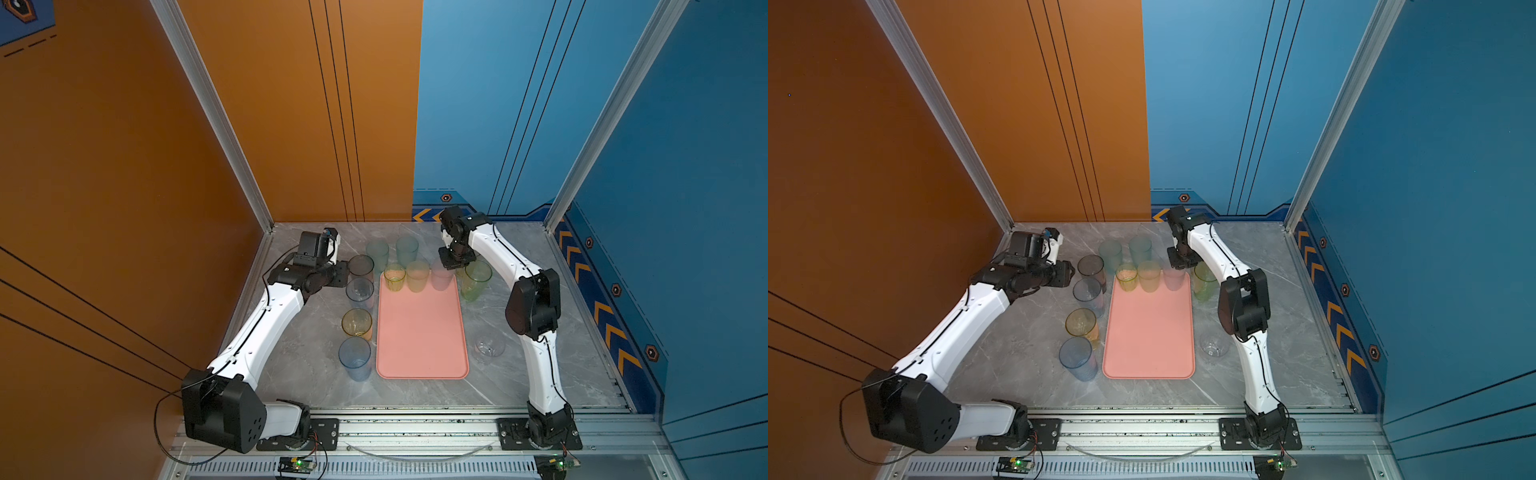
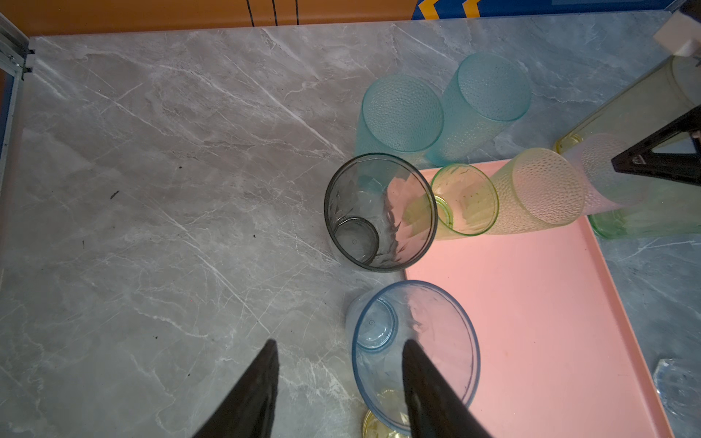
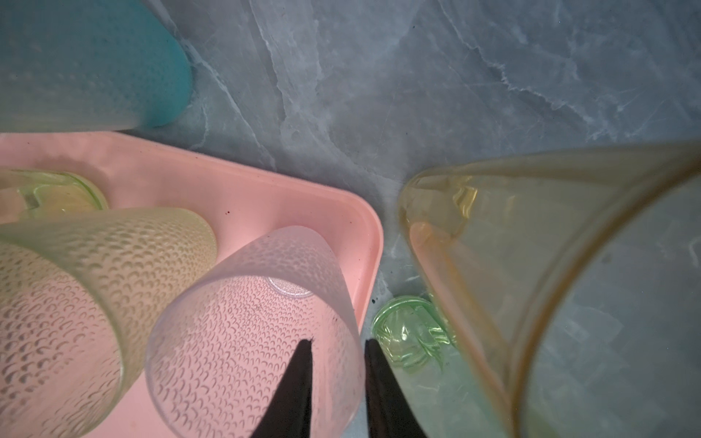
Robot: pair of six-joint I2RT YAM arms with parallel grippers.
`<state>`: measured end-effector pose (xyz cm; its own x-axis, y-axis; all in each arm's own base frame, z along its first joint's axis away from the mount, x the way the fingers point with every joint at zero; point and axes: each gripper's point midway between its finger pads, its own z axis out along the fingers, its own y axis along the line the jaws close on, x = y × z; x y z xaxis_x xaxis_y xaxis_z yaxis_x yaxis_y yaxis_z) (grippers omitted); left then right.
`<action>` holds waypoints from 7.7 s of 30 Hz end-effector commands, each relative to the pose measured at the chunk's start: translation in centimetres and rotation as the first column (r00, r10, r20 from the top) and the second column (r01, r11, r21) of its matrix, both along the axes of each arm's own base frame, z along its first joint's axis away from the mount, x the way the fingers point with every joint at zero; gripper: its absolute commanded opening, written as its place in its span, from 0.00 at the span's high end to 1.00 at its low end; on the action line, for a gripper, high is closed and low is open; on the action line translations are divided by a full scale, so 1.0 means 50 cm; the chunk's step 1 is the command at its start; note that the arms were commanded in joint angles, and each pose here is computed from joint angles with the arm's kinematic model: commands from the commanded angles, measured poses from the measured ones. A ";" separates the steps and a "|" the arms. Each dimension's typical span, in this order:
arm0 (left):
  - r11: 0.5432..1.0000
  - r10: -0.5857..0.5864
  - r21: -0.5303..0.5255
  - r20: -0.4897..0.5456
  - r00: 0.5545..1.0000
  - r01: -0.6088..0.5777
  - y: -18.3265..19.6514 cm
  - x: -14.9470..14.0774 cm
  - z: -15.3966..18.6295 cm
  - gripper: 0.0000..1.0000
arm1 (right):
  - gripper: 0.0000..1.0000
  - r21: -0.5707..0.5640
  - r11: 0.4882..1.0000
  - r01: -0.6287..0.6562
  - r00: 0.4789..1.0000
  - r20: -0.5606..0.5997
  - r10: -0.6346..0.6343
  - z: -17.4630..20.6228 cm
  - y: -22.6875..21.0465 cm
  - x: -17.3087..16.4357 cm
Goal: Place the glasses into the tray
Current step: Place the glass on the tray, then pick up the glass from the bottom-right of the table, then place the glass on the tray.
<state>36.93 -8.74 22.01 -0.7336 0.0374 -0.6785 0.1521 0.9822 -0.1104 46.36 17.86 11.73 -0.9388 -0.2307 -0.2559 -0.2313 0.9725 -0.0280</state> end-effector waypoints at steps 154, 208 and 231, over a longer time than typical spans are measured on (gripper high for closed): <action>0.602 -0.712 0.116 -0.369 0.597 0.790 -0.792 -0.268 -0.236 0.80 | 0.64 0.440 0.842 0.313 0.872 0.219 -0.439 0.194 -0.319 -0.354; 0.843 -0.424 0.209 -0.311 0.851 0.496 -0.406 -0.099 -0.102 1.00 | 0.64 0.415 0.878 0.237 0.900 0.246 -0.359 0.213 -0.266 -0.350; 0.906 -0.291 0.212 -0.317 0.903 0.366 -0.283 0.023 -0.158 1.00 | 0.64 0.338 0.934 0.113 0.952 0.233 -0.199 0.194 -0.146 -0.315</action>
<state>37.36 -22.87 13.79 -0.8104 0.4536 -0.3708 0.4660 0.8827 0.0613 29.73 10.60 20.64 -0.8619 0.0344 -0.5060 -0.1151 0.9584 0.2613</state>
